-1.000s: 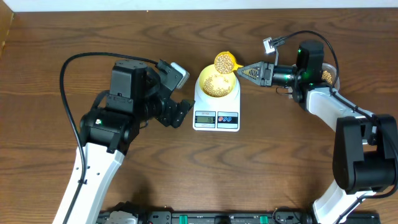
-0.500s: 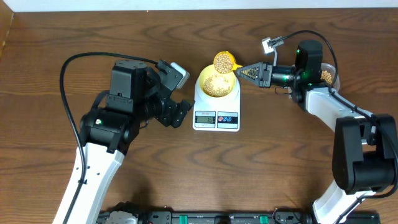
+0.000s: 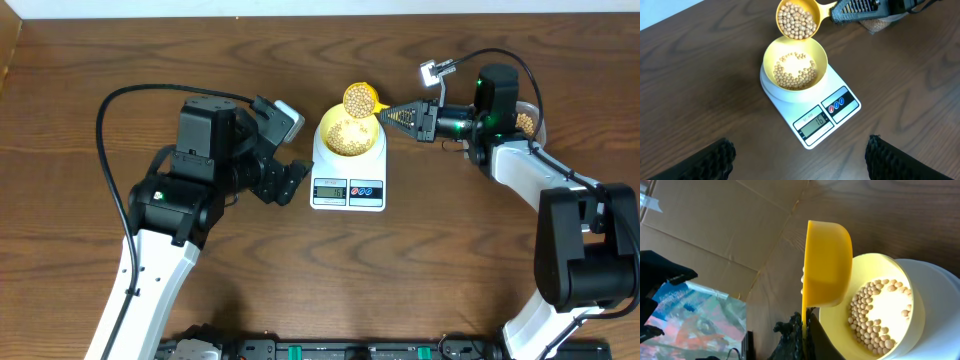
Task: Scoop item into bowl and weigh 50g on scale
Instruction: 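Carry the filled scoop over the yellow bowl with the right gripper, then tilt the scoop with the right gripper to pour soybeans into the bowl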
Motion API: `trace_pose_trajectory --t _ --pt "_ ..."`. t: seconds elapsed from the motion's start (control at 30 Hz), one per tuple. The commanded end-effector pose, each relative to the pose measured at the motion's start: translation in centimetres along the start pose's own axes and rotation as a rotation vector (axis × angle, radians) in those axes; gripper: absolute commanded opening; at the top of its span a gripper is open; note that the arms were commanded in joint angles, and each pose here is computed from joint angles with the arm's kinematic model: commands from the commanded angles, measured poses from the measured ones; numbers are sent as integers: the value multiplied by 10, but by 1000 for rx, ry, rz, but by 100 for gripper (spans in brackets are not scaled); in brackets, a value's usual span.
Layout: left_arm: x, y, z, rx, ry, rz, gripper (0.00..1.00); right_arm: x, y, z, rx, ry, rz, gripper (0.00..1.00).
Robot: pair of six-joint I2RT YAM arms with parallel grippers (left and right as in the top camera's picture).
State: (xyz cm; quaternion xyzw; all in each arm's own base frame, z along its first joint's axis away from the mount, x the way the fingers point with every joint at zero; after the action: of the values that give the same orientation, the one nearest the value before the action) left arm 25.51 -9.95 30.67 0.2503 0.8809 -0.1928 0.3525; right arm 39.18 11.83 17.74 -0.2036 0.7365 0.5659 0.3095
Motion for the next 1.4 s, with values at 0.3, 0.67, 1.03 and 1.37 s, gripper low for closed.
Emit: trace_pose_trajectory --t 0.3,0.67,1.03,1.37 --pt "5 0 3 19 14 -4 85 -5 12 4 -4 -3 -80 1" --pt "5 0 3 19 14 -4 85 0 10 4 3 16 -92 1" --pt "5 0 3 19 14 -4 85 1 10 4 0 20 -106 1" --pt "5 0 3 19 14 -4 85 6 9 4 0 38 -149 1"
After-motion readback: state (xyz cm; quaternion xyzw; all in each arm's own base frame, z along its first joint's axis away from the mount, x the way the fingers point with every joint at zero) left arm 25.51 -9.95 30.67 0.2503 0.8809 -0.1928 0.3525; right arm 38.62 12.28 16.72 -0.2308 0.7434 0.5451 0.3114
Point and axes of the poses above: each gripper's point midway between its finger pads, its own z axis out along the fingers, its own y axis along the line the jaws close on, x = y × z, the point moved 9 cm from there along -z, back along the fingers, and after that the axes turned 8 degrees about -z, right-handed, at the moved point
